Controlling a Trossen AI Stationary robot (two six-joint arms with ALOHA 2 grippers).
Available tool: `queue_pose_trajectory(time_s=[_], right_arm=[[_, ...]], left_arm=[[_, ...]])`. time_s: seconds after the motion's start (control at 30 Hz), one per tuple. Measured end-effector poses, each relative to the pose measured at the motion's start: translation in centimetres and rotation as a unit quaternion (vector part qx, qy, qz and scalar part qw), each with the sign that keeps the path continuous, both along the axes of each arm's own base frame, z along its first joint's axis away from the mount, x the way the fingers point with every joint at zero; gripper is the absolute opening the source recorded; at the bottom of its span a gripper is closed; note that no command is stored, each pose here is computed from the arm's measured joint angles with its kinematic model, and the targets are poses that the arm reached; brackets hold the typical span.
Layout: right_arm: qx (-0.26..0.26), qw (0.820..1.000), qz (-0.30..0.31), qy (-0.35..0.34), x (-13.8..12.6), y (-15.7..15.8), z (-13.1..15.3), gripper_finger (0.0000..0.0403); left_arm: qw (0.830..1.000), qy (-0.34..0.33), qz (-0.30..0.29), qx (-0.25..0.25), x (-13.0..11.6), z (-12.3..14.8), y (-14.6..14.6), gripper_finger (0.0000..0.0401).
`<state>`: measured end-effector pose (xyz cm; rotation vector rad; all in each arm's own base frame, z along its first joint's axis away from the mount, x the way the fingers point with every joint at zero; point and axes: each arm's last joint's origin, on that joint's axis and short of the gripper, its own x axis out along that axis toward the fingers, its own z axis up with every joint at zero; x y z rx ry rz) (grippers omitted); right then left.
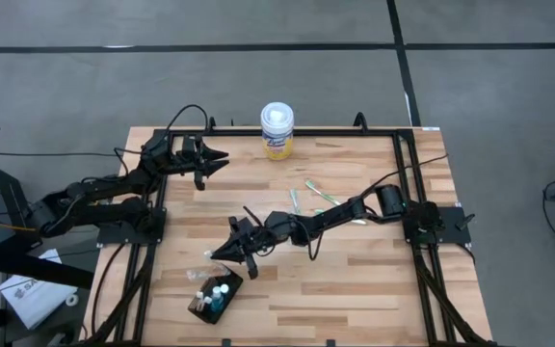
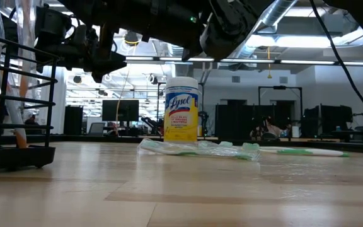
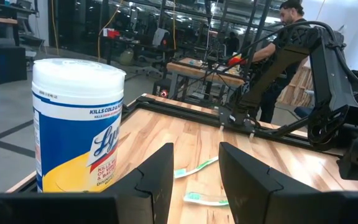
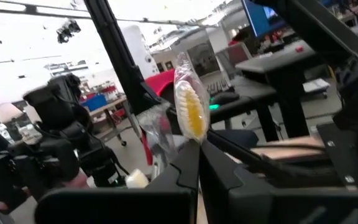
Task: Pick & Place toothbrushing station
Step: Put the orange toothbrush into the black wire organizer bin
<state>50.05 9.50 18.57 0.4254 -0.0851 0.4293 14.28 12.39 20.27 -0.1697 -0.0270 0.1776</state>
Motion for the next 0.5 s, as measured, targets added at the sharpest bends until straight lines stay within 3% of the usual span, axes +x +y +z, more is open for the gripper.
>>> queue_pose_trajectory(time_s=[0.5], right_arm=[[-0.016,0.999,-0.007,0.049,0.3,-1.1,-1.0,0.0000]], left_arm=[[1.000,0.000,0.000,0.001,0.0,0.0,0.0,0.0123]])
